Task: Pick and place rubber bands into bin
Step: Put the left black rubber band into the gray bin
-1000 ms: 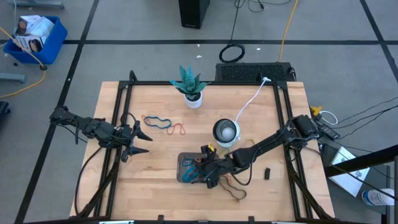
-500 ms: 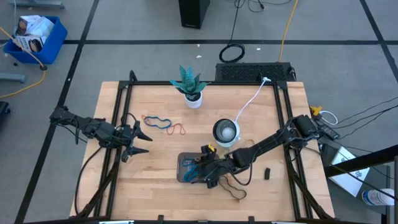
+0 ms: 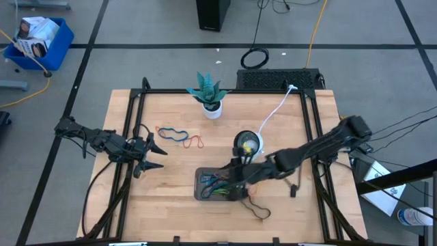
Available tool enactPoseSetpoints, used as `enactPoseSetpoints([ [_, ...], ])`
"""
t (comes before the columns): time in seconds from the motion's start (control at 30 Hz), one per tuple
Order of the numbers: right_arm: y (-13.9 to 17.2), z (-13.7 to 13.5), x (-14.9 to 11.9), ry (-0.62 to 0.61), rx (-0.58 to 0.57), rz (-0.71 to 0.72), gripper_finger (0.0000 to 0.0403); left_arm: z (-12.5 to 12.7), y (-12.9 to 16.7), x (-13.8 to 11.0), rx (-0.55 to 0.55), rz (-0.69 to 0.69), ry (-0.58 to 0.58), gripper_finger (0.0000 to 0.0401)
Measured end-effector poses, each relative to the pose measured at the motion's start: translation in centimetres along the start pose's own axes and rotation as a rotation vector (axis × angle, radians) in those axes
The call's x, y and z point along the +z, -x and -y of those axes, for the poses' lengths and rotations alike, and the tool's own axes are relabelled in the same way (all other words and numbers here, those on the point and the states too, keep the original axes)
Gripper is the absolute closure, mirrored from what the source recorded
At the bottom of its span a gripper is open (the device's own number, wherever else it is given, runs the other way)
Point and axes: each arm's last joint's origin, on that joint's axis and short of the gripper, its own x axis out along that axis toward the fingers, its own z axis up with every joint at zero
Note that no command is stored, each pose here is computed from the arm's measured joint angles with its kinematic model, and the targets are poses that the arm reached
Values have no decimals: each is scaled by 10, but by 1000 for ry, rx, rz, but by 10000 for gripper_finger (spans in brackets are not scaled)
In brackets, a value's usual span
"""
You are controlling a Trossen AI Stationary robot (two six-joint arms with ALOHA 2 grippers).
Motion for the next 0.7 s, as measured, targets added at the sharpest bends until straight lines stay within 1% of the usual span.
enactPoseSetpoints([
  [0.1, 30, 10, 10, -47, 30, 31, 234, 0, 0, 0, -1, 0, 1, 144],
  [0.2, 54, 14, 17, -85, 100, 69, 234, 0, 0, 0, 0, 0, 0, 144],
  [0.33, 72, 5, 20, -75, 151, 92, 234, 0, 0, 0, 0, 0, 0, 144],
  [0.4, 77, -5, 16, -52, 180, 57, 236, 0, 0, 0, 0, 0, 0, 144],
  [0.5, 79, -20, 7, -51, 212, -26, 238, 0, 0, 0, -1, 0, 0, 144],
  [0.63, 76, -36, -12, -44, 204, -186, 237, 0, 0, 0, 0, 0, 0, 144],
  [0.7, 74, -42, -18, -59, 198, -239, 235, 0, 0, 0, 0, 0, -1, 144],
])
